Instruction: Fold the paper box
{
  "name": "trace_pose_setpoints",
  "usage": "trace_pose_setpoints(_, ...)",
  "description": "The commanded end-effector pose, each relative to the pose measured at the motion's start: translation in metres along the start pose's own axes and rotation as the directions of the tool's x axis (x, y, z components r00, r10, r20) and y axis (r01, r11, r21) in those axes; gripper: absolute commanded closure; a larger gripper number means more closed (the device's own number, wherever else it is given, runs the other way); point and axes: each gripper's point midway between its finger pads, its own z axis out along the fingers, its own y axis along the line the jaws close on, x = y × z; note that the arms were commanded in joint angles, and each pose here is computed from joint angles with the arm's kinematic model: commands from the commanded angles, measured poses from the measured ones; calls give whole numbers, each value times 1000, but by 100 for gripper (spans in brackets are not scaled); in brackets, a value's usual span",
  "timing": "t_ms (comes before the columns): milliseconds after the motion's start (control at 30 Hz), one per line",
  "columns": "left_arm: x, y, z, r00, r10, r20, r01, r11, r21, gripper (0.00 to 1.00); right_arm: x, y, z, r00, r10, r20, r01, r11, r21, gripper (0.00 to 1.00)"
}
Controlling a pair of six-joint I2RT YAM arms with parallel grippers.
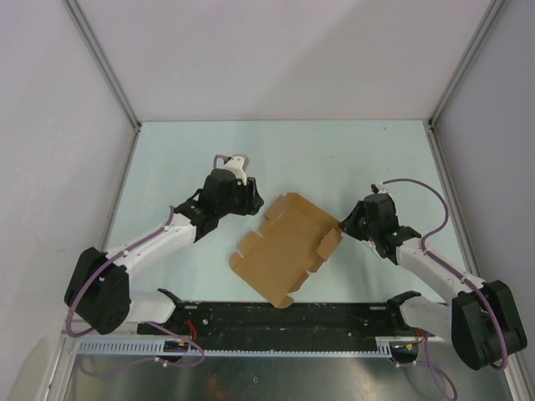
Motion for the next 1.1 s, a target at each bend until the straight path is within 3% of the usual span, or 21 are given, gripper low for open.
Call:
trace_pose_setpoints(0,-16,-4,-15,996,-31,86,29,999,18,48,-25,17,-8,985,-125,121,128,992,-15,85)
trace_pose_setpoints(400,-5,7,-23,993,-44,106,45,999,-10,49,-9,38,-23,928,-297,226,301,953,18,100)
trace_pose_setpoints(733,2,18,-27,986,-70,154,74,997,-18,51,-26,53,-55,865,-358,352,379,925,10,100)
trace_pose_setpoints(1067,-5,22,-42,968,-83,236,89,996,-18,53,-27,59,-62,808,-472,352,494,869,32,100)
